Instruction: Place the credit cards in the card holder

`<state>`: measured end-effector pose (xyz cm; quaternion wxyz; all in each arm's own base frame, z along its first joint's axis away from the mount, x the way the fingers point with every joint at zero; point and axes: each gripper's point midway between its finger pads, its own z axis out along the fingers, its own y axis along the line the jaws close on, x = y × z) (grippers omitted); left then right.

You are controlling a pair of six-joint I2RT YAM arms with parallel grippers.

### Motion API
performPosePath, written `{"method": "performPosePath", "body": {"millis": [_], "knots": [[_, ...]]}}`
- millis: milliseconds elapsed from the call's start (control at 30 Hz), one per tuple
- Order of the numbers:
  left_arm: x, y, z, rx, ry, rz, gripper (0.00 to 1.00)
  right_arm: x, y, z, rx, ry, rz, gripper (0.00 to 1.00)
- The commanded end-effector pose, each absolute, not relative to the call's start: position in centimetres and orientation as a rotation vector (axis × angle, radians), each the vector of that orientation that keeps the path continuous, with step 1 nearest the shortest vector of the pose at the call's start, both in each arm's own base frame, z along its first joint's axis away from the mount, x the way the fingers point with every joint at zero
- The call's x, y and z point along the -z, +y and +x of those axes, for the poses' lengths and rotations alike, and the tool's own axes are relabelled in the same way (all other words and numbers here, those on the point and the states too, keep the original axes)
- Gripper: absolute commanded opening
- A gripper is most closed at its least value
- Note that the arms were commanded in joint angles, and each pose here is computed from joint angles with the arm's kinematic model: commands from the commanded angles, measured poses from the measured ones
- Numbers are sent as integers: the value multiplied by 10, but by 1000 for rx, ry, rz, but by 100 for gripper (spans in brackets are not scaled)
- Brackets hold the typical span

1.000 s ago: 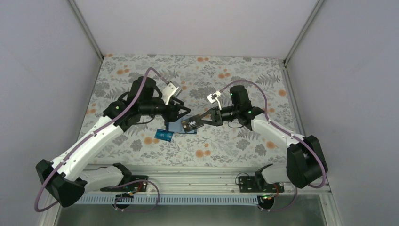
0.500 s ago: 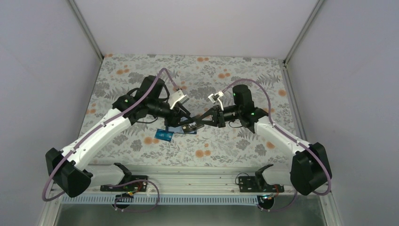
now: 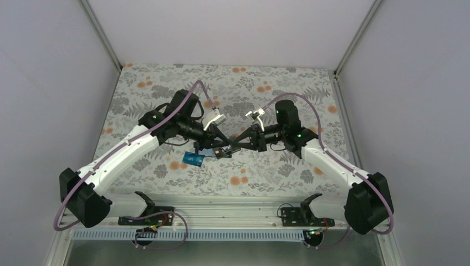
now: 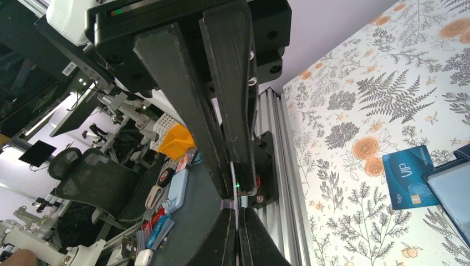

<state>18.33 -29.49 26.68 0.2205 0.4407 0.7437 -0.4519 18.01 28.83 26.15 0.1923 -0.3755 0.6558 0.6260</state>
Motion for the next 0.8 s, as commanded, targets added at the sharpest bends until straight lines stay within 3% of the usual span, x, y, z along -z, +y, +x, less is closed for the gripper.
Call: {"method": "performPosePath", "body": {"millis": [0,167,200,333,433,767], "knots": [[-273,-301,177,1295,2011,1257,3,-280,289,173,-1738,1746,-1114,4],[-272,-302,185,1274,2006,1197,2,-280,289,180,-1673,1779,-1067,4],[-271,-303,187,1266,2010,1182,2,-280,289,183,-1653,1793,-1050,11],[-272,-300,202,1195,2018,1100,2,-281,287,205,-1535,1853,-939,60],[-279,-294,215,1144,2010,1021,2,-282,280,223,-1468,1891,-833,77],[-315,-274,251,1077,1933,717,2,-290,257,256,-1327,1903,-566,81]]}}
